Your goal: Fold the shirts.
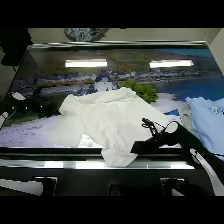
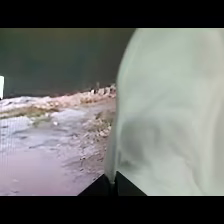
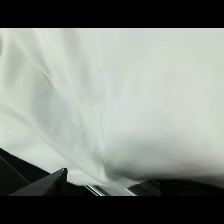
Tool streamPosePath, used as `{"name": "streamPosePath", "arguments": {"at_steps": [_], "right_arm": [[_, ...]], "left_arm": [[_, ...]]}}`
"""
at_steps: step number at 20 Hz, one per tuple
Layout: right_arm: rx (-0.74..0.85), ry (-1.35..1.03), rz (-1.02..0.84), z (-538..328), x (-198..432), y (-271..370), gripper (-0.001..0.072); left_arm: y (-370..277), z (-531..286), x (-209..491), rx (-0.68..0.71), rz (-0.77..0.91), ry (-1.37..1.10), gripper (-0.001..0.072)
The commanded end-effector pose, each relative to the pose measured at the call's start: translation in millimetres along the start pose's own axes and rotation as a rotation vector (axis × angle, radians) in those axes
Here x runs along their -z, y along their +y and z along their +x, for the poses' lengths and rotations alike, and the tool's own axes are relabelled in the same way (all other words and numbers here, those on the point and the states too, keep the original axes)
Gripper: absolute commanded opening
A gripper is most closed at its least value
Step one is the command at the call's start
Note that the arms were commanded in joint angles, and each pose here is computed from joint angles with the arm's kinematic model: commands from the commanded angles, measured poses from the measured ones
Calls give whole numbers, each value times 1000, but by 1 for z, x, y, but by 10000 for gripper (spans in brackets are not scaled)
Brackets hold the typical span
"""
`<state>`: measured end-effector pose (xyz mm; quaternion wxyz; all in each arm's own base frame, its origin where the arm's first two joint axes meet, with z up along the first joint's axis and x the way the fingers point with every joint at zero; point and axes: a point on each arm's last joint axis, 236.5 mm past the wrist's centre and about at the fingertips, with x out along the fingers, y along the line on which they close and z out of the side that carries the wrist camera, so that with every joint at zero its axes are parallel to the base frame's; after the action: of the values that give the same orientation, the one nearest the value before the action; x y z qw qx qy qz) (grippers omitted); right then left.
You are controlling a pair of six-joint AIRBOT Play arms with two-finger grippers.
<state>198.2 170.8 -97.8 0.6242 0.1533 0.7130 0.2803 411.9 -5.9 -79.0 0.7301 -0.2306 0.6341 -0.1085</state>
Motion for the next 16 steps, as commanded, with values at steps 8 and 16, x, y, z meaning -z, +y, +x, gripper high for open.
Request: {"name": "streamPosePath", "arguments": {"at_steps": [8, 16], "right_arm": [[312, -324, -517, -103, -115, 33, 43], [1085, -1325, -656, -565, -51, 186, 43]], "left_arm": [[-81, -145, -66, 14, 181, -440, 29], [-285, -570, 65, 154, 476, -1675, 29]]}}
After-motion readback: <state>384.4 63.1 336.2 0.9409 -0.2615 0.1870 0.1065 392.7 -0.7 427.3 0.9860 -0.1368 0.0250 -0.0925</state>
